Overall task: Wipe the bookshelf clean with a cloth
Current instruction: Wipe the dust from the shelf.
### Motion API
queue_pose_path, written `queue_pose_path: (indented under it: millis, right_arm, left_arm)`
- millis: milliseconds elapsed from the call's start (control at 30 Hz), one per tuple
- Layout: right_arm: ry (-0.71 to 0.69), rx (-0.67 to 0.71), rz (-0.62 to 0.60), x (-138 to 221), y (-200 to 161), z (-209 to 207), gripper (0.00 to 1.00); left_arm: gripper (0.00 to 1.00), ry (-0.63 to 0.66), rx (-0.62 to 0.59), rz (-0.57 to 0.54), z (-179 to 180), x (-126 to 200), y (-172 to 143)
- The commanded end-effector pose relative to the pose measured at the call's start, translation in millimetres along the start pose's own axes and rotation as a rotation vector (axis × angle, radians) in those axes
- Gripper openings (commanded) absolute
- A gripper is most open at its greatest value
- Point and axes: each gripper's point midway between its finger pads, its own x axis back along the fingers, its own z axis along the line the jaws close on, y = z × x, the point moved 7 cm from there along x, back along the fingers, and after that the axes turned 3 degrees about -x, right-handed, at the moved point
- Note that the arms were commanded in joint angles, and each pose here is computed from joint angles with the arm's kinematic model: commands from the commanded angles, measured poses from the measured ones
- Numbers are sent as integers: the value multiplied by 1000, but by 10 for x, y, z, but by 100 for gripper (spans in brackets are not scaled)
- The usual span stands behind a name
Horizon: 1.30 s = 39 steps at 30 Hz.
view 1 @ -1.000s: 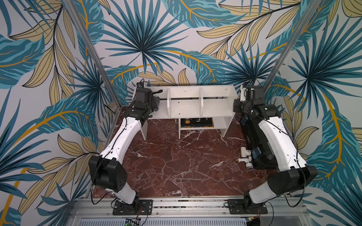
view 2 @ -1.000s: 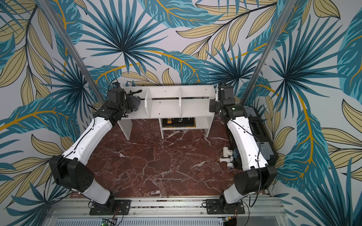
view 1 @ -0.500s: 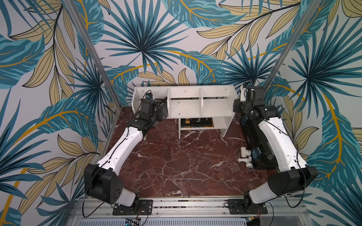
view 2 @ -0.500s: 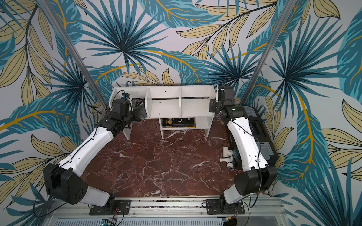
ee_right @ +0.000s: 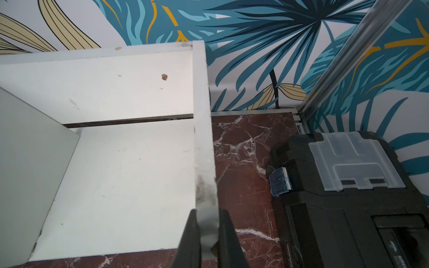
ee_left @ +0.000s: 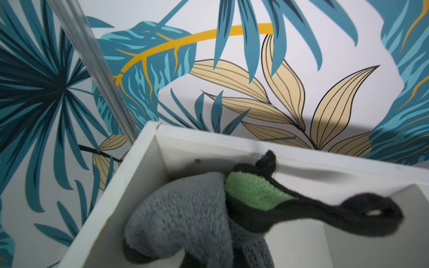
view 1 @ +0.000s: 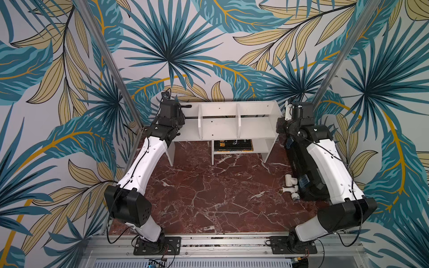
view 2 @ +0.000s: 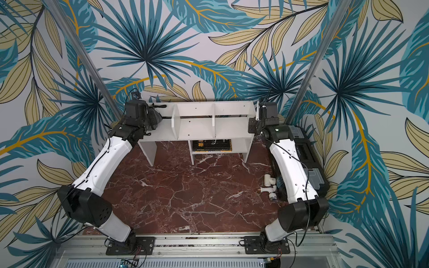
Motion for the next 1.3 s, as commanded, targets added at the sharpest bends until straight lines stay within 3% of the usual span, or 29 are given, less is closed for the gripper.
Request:
queue_pose_path:
  millis: [0, 100, 200, 267, 467, 567, 733, 833, 967, 1100, 1267]
  right_arm:
    - [148, -87, 122, -160, -255, 224, 0]
    - [145, -83, 123, -154, -265, 216, 0]
    - [146, -82, 126, -158, -277, 216, 0]
    - [147, -85, 126, -159, -283, 218, 0]
    - [156, -97, 116, -169, -288, 224, 0]
    - [162, -100, 118, -188, -294, 234, 0]
    - [159, -95, 122, -186, -285, 235, 0]
    - [154, -91, 117, -151, -275, 221, 0]
    - [143, -94, 109, -120, -271, 203, 0]
    - [153, -104, 103, -111, -258, 213, 0]
    - [157, -107, 108, -123, -262, 220, 0]
  left_arm:
    - [0, -186, 82, -100, -218, 69, 324]
    - [0, -388, 107, -130, -462, 136, 326]
    - [0, -427, 72, -109, -558, 186, 236]
    - [0, -412, 64, -89, -534, 211, 159]
    - [0, -143, 26, 13, -132, 305, -249]
    - [0, -79, -11, 54, 2, 364, -469]
    - [0, 40, -62, 66, 194, 404, -569]
    - [0, 12, -59, 111, 156, 329, -601]
    - [0, -138, -46, 130, -158, 294, -670]
    - [0, -204, -25, 111, -394, 252, -583]
    - [0, -195, 5, 16, -481, 222, -81]
